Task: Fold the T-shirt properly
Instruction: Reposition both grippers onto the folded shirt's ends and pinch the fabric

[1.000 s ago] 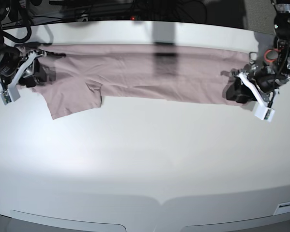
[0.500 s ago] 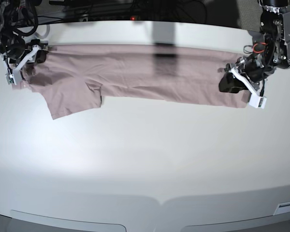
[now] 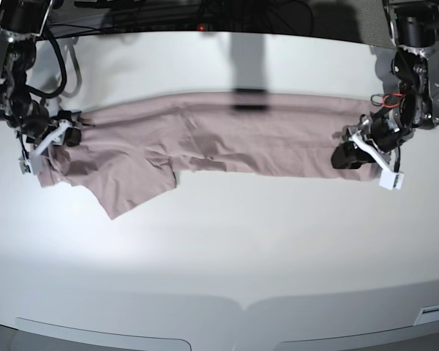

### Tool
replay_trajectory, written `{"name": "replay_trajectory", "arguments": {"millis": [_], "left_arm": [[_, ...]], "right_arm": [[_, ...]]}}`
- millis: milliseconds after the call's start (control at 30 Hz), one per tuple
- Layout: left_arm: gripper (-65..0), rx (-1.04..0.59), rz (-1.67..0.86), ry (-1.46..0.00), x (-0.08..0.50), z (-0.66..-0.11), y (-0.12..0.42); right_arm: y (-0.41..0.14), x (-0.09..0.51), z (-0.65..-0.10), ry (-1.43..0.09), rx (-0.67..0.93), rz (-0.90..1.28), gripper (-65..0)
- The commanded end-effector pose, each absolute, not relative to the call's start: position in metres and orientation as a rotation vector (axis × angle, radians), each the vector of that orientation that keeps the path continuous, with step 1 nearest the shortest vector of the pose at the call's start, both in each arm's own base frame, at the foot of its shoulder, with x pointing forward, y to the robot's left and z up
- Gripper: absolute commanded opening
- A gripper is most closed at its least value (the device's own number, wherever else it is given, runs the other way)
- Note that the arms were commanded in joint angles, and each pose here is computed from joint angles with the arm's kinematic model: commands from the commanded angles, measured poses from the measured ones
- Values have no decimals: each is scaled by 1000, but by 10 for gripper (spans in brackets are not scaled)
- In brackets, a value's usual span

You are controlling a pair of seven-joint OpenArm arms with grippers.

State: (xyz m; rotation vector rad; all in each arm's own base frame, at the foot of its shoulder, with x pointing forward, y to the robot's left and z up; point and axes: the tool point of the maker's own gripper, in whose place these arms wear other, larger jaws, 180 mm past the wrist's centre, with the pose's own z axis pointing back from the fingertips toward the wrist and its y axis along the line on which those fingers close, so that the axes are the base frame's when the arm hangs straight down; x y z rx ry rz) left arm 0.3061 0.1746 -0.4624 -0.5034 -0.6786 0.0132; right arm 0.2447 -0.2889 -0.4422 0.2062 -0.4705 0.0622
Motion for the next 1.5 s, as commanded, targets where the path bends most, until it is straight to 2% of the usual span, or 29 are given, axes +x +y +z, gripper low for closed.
{"name": "replay_trajectory", "arguments": {"millis": [0, 200, 667, 967, 1233, 1467], "left_arm": [[-440, -319, -4, -403, 258, -512, 202], [-440, -265, -9, -400, 278, -519, 214], [-446, -256, -16, -487, 327, -494, 219], [-446, -163, 17, -522, 336, -478, 267], [-446, -274, 123, -627, 364, -442, 277], [-444, -273, 116, -671, 383, -425, 279]], "right_arm": [[-289, 238, -449, -421, 194, 66, -419], [-292, 249, -448, -443, 164, 44, -419], [-307, 250, -449, -445, 94, -18, -419], [-312, 247, -451, -422, 62, -2, -419], [-309, 249, -450, -431, 77, -9, -419], [-309, 250, -450, -434, 77, -9, -419]]}}
